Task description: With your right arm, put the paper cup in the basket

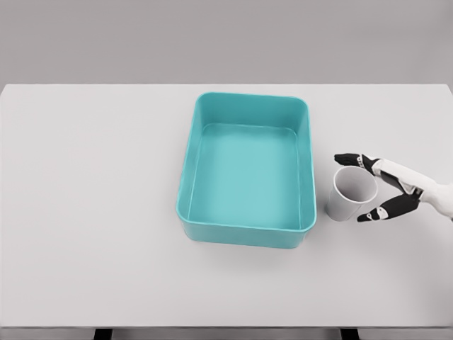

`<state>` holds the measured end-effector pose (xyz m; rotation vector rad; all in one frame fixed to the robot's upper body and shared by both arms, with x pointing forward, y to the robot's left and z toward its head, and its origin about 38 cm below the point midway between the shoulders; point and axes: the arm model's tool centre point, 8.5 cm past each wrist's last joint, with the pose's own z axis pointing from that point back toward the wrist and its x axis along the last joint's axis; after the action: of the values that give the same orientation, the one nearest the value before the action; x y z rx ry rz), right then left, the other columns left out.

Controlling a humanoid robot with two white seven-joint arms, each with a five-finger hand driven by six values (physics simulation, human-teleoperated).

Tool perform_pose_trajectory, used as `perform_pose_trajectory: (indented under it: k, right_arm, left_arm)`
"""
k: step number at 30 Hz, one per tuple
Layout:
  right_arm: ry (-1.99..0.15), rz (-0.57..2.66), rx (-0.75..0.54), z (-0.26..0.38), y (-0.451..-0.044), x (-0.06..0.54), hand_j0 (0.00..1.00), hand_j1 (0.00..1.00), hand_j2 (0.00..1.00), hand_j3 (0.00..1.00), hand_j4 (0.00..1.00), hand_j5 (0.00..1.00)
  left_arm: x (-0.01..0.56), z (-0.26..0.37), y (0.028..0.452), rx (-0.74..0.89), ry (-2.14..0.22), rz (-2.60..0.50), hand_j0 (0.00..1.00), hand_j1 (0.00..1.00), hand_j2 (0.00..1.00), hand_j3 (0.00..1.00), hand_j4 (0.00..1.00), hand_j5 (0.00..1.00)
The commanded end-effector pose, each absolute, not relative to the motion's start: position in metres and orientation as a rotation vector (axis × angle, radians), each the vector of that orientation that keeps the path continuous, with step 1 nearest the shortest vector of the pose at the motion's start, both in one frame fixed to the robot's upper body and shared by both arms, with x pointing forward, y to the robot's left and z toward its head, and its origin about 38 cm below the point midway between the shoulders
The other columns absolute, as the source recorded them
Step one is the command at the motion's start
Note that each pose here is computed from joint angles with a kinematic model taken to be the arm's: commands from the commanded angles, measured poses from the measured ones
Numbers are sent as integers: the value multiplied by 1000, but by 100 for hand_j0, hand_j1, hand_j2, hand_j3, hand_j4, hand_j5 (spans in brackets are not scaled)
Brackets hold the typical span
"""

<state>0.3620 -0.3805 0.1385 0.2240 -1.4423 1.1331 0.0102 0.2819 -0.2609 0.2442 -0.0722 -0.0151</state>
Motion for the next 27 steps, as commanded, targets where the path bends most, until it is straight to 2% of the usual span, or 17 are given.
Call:
perform_pose_trajectory:
  k: [1, 5, 7, 27]
  right_arm:
    - [-1439, 1125, 227, 139, -381, 362, 93, 93, 93, 93, 93, 93]
    - [-1438, 1122, 231, 139, -380, 362, 77, 77, 77, 77, 77, 77]
    - [-1438, 1122, 231, 139, -380, 362, 75, 75, 75, 75, 75, 75]
    - [-1512, 1120, 228, 158, -377, 366, 75, 75, 75, 75, 75, 75]
  left_arm:
    - [10, -261, 282, 244, -72, -15, 100, 100, 100, 100, 100, 100]
    - [10, -261, 282, 244, -72, -15, 100, 100, 100, 100, 100, 100]
    - [10, -261, 282, 244, -72, -15, 100, 100, 100, 100, 100, 100]
    - [10, -261, 282, 244, -72, -15, 100, 100, 100, 100, 100, 100]
